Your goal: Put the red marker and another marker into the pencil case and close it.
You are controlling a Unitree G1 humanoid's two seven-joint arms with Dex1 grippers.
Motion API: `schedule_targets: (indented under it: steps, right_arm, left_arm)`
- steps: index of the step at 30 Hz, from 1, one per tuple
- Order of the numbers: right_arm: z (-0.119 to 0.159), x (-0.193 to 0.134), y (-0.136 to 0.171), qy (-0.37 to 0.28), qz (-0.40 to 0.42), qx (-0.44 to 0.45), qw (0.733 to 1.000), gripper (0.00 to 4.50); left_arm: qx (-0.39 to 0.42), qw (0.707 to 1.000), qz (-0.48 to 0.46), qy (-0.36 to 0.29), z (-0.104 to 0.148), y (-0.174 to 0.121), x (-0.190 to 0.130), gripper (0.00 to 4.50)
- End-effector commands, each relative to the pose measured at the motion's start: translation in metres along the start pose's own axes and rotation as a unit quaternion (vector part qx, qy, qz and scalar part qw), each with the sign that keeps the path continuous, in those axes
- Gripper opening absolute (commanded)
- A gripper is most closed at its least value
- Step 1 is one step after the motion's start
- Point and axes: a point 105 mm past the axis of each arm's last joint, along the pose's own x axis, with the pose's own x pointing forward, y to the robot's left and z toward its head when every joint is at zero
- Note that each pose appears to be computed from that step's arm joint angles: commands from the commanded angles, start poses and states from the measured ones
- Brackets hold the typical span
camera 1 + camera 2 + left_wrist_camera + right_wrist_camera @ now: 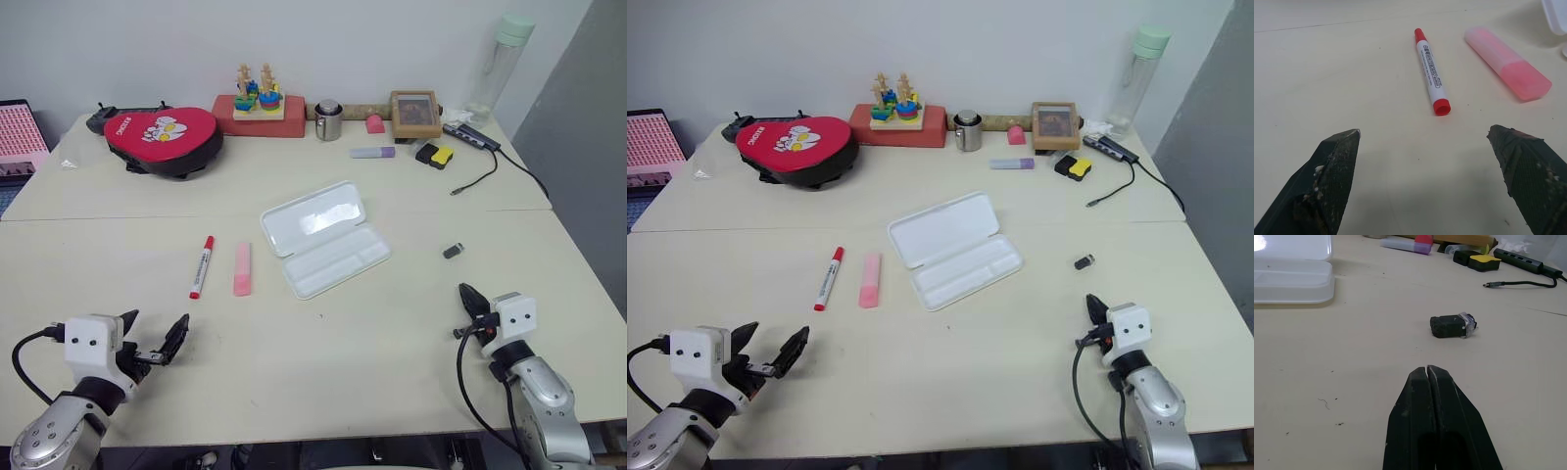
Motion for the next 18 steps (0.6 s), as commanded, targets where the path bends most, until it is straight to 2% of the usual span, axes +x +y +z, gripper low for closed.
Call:
schedule_targets:
  steps: [1, 18]
  right_arm:
    - [0.0110, -0.0004, -0.0017, -0.026, 0.002, -0.004, 1.000, 0.02]
    - [0.0162, 0.0074, -0.0003, -0.028, 0.020, 0.004, 0.999, 0.02]
  left_arm:
    - [0.006, 1.000, 0.001, -0.019, 0.0108, 0.0003, -0.0021, 4.50]
    - [0.004, 1.000, 0.004, -0.023, 0.0105, -0.0013, 0.0008, 4.50]
